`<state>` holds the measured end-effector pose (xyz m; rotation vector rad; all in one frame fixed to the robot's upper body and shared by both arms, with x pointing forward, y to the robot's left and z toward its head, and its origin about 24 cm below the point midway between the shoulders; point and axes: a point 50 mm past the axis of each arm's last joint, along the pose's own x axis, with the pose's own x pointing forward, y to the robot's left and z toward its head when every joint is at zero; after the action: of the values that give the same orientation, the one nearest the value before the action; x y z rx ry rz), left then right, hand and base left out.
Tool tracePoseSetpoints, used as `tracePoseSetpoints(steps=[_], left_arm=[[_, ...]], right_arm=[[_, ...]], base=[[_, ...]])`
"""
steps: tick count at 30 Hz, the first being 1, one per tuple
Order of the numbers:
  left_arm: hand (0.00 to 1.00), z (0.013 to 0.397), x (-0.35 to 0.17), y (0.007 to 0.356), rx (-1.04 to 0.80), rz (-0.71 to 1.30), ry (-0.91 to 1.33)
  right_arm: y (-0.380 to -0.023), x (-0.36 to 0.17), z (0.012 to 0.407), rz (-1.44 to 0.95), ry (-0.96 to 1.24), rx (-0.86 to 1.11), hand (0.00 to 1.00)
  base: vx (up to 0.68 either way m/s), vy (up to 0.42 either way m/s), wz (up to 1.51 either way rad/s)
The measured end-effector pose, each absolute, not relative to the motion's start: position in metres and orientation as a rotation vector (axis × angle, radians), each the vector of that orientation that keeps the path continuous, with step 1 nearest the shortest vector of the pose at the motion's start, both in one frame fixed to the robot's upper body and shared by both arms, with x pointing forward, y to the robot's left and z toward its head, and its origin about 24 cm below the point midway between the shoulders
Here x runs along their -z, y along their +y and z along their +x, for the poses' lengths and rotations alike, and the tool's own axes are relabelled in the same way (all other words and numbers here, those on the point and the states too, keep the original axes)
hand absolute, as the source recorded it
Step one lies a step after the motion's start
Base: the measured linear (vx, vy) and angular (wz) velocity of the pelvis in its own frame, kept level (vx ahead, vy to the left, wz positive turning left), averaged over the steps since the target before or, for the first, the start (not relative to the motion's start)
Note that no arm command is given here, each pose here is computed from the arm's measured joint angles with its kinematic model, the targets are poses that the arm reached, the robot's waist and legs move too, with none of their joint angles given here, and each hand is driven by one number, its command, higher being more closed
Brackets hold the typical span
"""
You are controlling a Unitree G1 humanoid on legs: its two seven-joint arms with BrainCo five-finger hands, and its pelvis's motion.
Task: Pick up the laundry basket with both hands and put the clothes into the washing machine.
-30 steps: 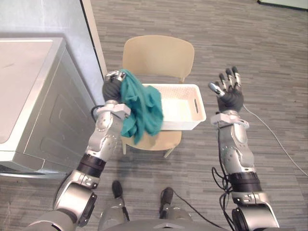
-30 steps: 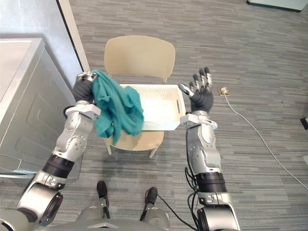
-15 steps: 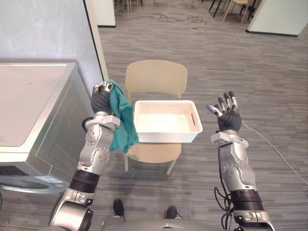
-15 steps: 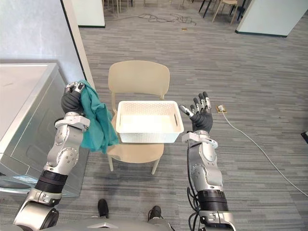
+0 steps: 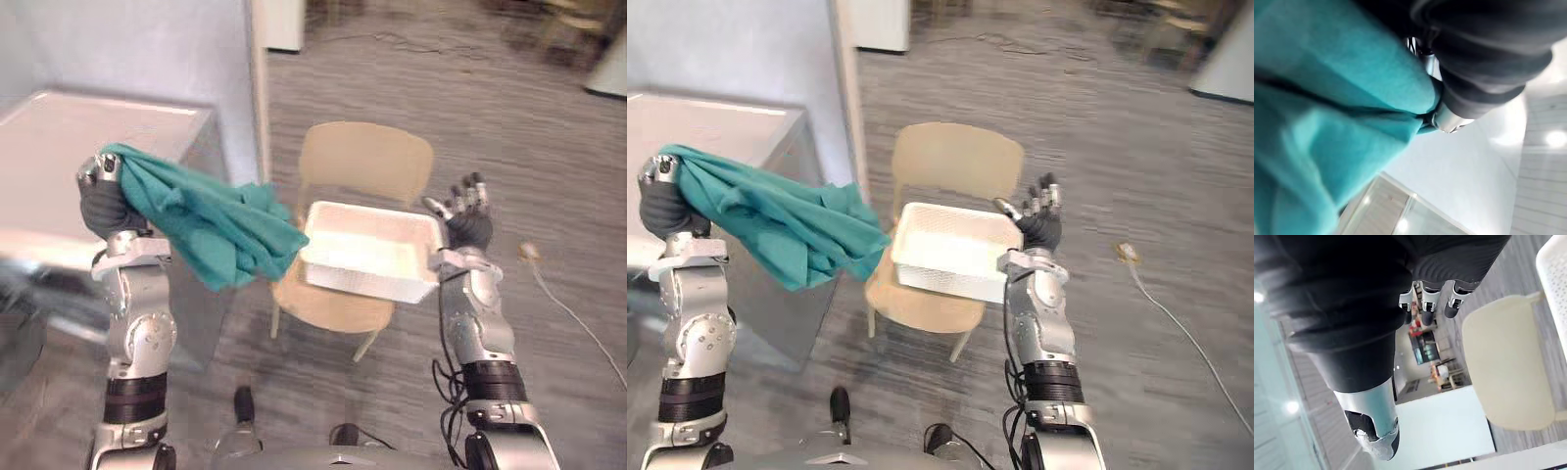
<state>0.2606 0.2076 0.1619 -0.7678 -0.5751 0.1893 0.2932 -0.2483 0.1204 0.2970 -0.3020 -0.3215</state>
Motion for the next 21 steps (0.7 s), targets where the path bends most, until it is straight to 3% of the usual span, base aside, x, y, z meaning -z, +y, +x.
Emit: tracePoseSetpoints(steps=[3,6,8,11,17,21], left_arm=[[1.0,0.248,-0.138,0.211,-0.233,-0.756,-0.502],[1.0,0.241,-0.125,0.208,-0.227,-0.766,-0.471],[1.0,0.236,-0.115,0.205,-0.244,-0.79,-0.443],[1.0,0.233,-0.108,0.204,-0.262,-0.803,-0.419],[1.0,0.23,-0.102,0.219,-0.316,-0.718,-0.396],[1.0,0.236,-0.096,0.188,-0.215,-0.753,-0.346]], right_arm=[[-0.267,-0.124,0.285,0.303,-0.334,0.403,0.0],[-0.29,-0.12,0.251,0.237,-0.374,0.507,0.0],[-0.319,-0.11,0.224,0.194,-0.358,0.646,0.0],[-0.333,-0.103,0.207,0.164,-0.334,0.775,0.0],[-0.316,-0.121,0.209,0.047,-0.372,0.772,0.0],[-0.317,-0.139,0.198,-0.026,-0.453,0.807,0.0]], base=[[-0.05,-0.002,1.19],[0.0,0.09,1.32],[-0.02,0.309,1.82],[-0.01,0.343,1.34],[0.0,0.415,0.94],[-0.01,0.18,1.37]])
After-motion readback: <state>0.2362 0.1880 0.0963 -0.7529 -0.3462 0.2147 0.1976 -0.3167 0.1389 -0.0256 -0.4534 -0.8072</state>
